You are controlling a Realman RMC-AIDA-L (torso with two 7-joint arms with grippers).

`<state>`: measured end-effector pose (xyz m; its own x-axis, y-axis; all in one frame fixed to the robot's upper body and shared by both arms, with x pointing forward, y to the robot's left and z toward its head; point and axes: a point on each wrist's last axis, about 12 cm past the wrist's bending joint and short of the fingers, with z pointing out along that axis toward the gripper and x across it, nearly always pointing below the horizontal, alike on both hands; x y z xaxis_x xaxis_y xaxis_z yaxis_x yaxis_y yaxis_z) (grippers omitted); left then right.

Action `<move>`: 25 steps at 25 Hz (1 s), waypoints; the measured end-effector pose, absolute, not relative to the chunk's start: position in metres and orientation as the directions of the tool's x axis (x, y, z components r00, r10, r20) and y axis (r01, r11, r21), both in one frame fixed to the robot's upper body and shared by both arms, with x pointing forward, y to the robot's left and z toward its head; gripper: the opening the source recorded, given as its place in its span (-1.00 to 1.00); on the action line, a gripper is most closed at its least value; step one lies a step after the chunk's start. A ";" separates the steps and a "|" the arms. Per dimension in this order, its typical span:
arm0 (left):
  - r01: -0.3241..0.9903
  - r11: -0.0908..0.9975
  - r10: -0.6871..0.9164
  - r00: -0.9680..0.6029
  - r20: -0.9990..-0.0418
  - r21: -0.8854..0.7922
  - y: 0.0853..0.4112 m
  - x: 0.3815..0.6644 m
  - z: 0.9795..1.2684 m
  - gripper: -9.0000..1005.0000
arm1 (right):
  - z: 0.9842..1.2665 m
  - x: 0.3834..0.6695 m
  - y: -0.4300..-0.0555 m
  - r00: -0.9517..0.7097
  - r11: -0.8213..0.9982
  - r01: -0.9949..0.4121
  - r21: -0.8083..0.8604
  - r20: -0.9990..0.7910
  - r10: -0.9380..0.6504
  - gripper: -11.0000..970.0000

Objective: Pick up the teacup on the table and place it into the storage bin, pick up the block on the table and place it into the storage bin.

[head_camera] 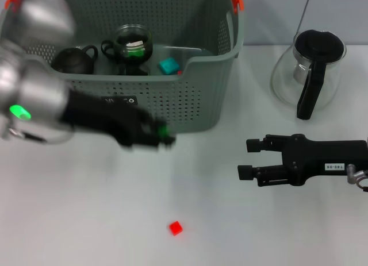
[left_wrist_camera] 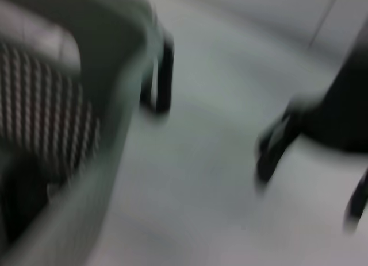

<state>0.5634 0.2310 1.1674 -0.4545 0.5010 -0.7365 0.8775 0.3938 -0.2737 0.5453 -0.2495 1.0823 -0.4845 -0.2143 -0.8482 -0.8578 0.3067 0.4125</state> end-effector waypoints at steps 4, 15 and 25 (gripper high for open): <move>0.883 0.368 0.289 -0.406 -0.867 -0.291 0.262 0.571 1.225 -0.17 | 1.084 0.545 -0.253 -0.485 0.306 -0.857 0.415 -0.851 -0.203 0.89; 0.672 0.738 0.227 -0.321 -0.920 -0.052 0.262 0.649 1.250 -0.16 | 1.086 0.546 -0.252 -0.476 0.297 -0.863 0.409 -0.855 -0.206 0.89; 0.682 0.732 0.281 -0.298 -0.912 0.003 0.252 0.644 1.252 0.32 | 1.085 0.545 -0.254 -0.478 0.301 -0.861 0.409 -0.854 -0.205 0.89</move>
